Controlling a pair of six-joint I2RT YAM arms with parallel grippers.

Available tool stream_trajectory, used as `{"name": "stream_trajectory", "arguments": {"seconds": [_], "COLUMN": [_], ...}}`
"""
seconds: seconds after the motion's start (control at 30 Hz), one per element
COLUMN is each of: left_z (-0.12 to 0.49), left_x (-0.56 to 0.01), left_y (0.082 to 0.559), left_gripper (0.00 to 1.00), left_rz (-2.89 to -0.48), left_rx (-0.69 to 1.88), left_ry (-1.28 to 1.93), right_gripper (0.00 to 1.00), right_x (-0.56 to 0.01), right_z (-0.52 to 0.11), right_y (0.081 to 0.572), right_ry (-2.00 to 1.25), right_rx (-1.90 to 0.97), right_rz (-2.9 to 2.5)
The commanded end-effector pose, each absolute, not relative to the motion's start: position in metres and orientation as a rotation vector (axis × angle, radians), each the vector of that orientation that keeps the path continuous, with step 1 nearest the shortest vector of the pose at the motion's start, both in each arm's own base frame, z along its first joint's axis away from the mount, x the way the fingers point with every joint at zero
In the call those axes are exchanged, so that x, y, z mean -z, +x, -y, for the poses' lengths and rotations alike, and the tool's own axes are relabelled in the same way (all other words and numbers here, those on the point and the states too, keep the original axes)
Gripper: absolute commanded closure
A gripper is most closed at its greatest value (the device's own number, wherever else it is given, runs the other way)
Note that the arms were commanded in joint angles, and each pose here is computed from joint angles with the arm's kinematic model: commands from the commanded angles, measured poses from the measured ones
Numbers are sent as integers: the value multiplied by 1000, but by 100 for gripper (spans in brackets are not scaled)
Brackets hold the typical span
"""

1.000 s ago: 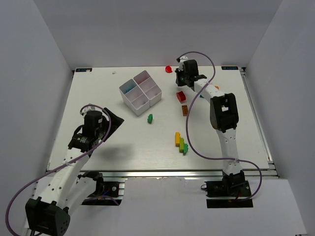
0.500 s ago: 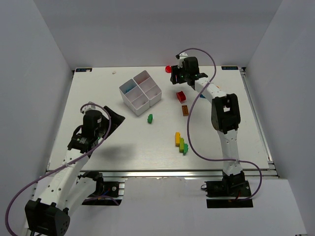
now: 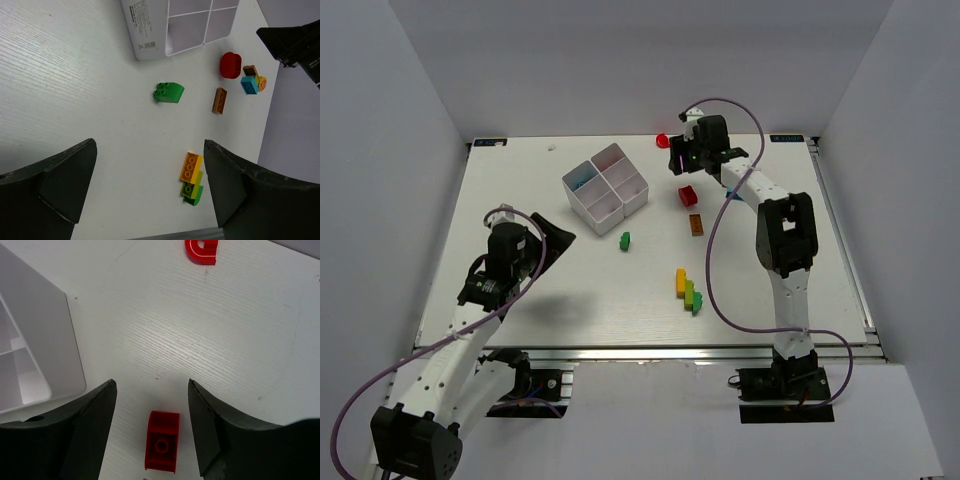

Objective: Sort the legos into containers by color

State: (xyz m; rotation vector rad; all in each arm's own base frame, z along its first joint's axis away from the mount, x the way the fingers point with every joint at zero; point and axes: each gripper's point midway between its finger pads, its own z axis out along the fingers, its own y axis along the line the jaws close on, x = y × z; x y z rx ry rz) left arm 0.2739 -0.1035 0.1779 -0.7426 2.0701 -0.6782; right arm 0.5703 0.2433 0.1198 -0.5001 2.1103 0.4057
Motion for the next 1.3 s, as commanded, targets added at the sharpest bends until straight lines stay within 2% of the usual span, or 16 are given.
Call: {"name": "stream_trajectory", "arguments": {"seconds": [0.0, 0.2, 0.37, 0.57, 0.6, 0.67, 0.87, 0.93, 1.07, 1.27], "left_z": [104, 104, 104, 105, 106, 115, 137, 144, 150, 154], "left_x": [-184, -190, -197, -188, -187, -188, -198, -197, -195, -200], "left_y": [275, 273, 271, 282, 286, 297, 338, 345, 360, 373], "left_gripper": [4, 3, 3, 3, 3, 3, 3, 3, 3, 3], "left_rz": [-2048, -2033, -2019, -2037, -2037, -2035, -2021, -2037, -2067, -2044], "left_rx": [694, 700, 709, 682, 677, 712, 763, 782, 793, 824], "left_ry": [-709, -701, -696, -662, -652, -599, -481, -437, -420, -418], "right_gripper": [36, 28, 11, 11, 11, 10, 11, 11, 11, 11], "right_x": [-152, -158, -162, -160, -140, -163, -177, -159, -167, -138], "right_z": [-244, -253, -267, -275, -276, -282, -292, -291, -278, -272], "right_y": [566, 583, 603, 651, 659, 675, 688, 696, 707, 715], "right_ry": [-528, -563, -490, -356, -351, -339, -359, -328, -103, 202], "right_rx": [-417, -422, -488, -491, -483, -485, -525, -518, -566, -691], "right_rz": [-2050, -1989, -1910, -1790, -1805, -1715, -1562, -1592, -1572, -1644]}}
